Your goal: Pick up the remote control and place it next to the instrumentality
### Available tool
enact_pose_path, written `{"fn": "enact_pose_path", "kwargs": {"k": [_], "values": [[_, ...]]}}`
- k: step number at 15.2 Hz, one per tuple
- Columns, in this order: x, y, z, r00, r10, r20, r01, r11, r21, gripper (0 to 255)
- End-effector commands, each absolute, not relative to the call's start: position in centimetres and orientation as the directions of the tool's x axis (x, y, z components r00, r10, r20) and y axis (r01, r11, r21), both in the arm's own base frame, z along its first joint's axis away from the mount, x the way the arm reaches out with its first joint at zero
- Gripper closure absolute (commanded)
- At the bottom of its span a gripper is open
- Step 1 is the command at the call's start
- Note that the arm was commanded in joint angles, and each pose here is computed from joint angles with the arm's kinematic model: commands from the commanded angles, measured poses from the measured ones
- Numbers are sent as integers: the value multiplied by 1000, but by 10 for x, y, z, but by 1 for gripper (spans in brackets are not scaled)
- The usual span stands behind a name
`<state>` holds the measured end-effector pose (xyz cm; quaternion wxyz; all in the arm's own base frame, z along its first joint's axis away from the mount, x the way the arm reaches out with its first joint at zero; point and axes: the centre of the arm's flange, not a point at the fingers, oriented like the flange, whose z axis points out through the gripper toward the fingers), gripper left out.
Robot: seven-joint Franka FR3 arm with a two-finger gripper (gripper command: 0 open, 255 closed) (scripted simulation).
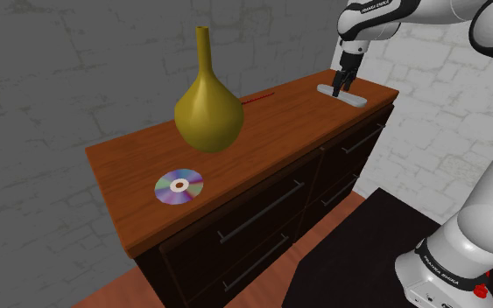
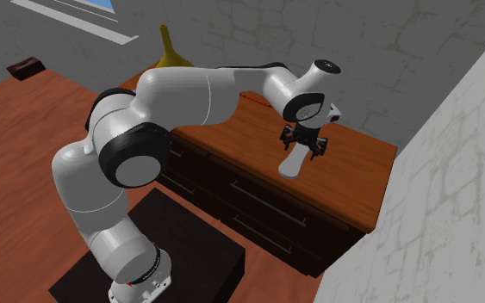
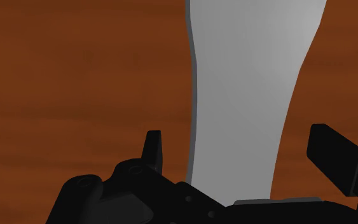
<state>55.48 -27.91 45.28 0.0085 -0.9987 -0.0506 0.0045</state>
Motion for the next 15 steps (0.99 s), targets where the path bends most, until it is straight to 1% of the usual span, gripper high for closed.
{"fn": "enact_pose_path", "kwargs": {"k": [1, 2, 11, 15], "values": [[555, -279, 453, 995, 101, -8, 101, -995, -17, 0], [555, -279, 453, 995, 101, -8, 101, -995, -17, 255], [555, -279, 453, 995, 101, -8, 101, -995, -17, 255], [555, -279, 474, 995, 101, -8, 101, -995, -17, 255]]}}
